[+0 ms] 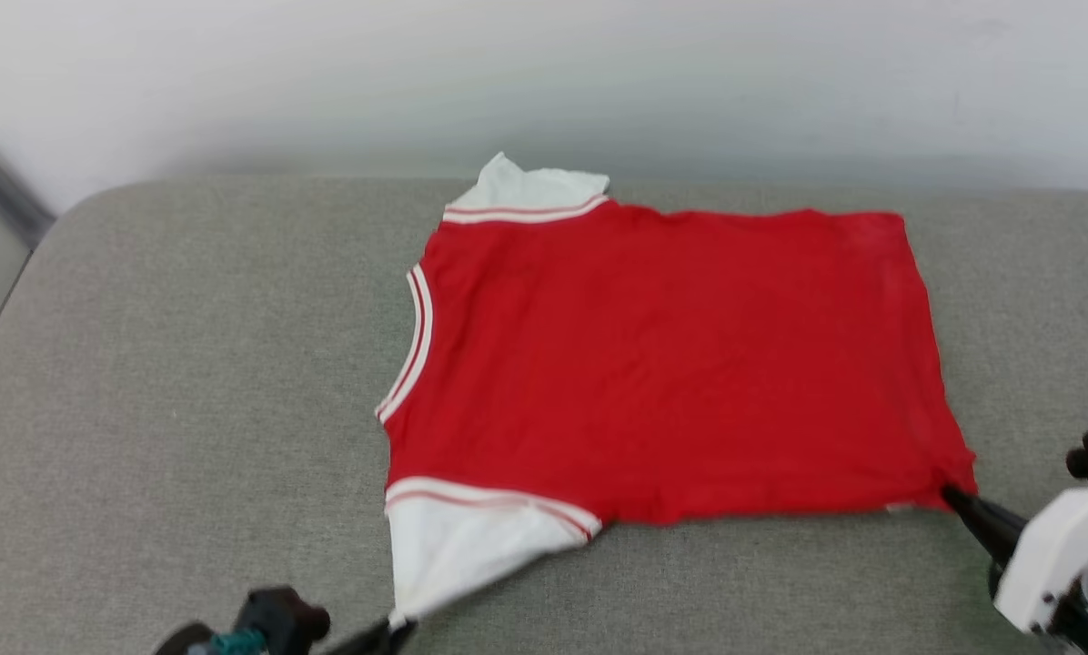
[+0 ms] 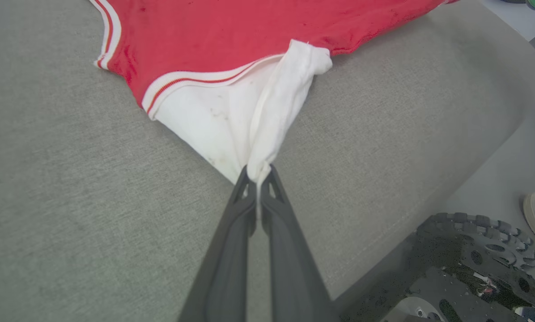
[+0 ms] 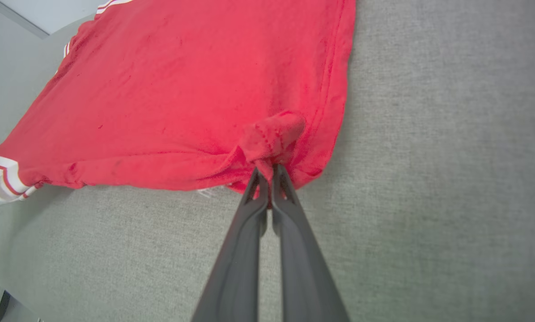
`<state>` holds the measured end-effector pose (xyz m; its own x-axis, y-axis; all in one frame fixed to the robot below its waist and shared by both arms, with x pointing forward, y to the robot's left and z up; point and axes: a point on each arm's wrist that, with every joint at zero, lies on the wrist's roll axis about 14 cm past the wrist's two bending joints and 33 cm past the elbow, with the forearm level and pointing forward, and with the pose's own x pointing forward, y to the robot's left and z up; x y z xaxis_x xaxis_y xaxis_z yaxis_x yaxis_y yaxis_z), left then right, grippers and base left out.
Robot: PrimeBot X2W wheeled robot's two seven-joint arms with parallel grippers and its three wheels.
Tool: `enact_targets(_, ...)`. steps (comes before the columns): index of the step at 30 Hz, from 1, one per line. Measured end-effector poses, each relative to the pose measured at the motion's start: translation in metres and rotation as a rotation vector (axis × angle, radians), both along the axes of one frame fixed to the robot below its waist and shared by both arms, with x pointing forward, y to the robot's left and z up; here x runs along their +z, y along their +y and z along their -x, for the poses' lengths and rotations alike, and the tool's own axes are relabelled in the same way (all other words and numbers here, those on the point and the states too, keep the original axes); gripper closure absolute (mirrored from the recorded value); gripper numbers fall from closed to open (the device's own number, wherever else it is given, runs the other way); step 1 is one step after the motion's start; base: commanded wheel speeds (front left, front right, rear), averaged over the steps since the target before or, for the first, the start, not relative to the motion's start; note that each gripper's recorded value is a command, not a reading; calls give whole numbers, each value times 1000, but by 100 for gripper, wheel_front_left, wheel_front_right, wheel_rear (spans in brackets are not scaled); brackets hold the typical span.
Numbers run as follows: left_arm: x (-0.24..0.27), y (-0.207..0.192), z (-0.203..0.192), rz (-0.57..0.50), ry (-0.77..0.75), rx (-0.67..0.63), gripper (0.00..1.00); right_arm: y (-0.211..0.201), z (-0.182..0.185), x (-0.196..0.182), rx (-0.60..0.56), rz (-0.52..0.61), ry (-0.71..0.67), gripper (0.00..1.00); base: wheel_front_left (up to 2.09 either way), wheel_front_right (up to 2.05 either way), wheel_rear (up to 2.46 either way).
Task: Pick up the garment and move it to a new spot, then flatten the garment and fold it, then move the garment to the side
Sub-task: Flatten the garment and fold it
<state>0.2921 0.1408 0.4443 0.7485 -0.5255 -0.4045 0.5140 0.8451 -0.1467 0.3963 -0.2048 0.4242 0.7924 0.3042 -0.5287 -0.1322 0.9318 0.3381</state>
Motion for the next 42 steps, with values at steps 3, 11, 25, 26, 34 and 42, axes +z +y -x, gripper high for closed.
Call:
enact_targets(3,-3,-12,25,31,66,-33,100,-10,21,0,23,27,32,100,0,0,0)
enact_targets(11,-13,-26,67,60,180,-90,100,-14,67,-11,44,-15,160,100,0,0,0)
enact_targets(25,20,-7,10,58,-35,-20,100,-9,65,5,18,-33,113,100,0,0,0)
enact_targets(26,24,-6,4,55,-56,-18,100,-9,63,6,11,-40,110,100,0,0,0)
enact_targets(34,52,-1,-49,28,-222,1,100,-11,36,20,-11,-34,69,100,0,0,0)
enact_targets(42,41,8,-97,-48,-233,17,100,-10,13,11,-17,-7,94,100,0,0,0)
